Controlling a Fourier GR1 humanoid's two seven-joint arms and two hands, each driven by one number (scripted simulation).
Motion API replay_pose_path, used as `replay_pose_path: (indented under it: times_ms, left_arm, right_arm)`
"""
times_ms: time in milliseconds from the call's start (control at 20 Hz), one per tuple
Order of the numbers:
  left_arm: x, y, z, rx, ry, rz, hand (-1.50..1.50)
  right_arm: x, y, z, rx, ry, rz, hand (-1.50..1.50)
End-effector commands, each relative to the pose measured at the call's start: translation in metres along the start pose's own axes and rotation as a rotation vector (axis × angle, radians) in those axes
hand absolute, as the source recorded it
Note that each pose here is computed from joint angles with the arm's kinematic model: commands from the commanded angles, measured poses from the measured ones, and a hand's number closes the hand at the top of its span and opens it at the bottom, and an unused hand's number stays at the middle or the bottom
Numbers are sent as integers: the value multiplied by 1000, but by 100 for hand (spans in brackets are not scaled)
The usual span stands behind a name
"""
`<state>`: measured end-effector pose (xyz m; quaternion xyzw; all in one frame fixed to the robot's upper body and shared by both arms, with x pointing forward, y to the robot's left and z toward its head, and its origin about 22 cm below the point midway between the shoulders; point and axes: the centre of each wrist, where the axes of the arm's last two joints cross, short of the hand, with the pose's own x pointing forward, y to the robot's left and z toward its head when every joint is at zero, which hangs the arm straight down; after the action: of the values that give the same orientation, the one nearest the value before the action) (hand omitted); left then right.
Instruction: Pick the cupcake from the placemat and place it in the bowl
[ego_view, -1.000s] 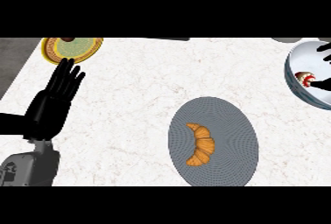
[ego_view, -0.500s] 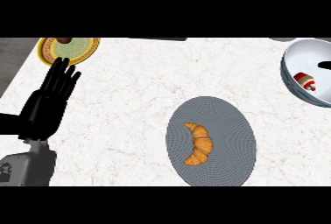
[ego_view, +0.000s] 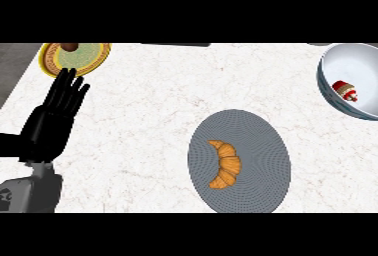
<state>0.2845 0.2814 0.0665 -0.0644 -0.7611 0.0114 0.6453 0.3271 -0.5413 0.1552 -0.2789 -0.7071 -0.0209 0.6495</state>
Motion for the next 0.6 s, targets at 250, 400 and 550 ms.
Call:
replay_pose_path:
  times_ms: [250,400,550]
  left_arm:
    - [-4,5,7,28,9,0,0]
    - [3,4,7,19,6,-6,0]
    - [-5,9,17,16,22,0,0]
  right_arm:
    - [-23,-75,45,1,24,-28,-150]
    - [-19,-92,52,17,43,-25,-150]
    - [-28,-102,64,44,49,-9,-150]
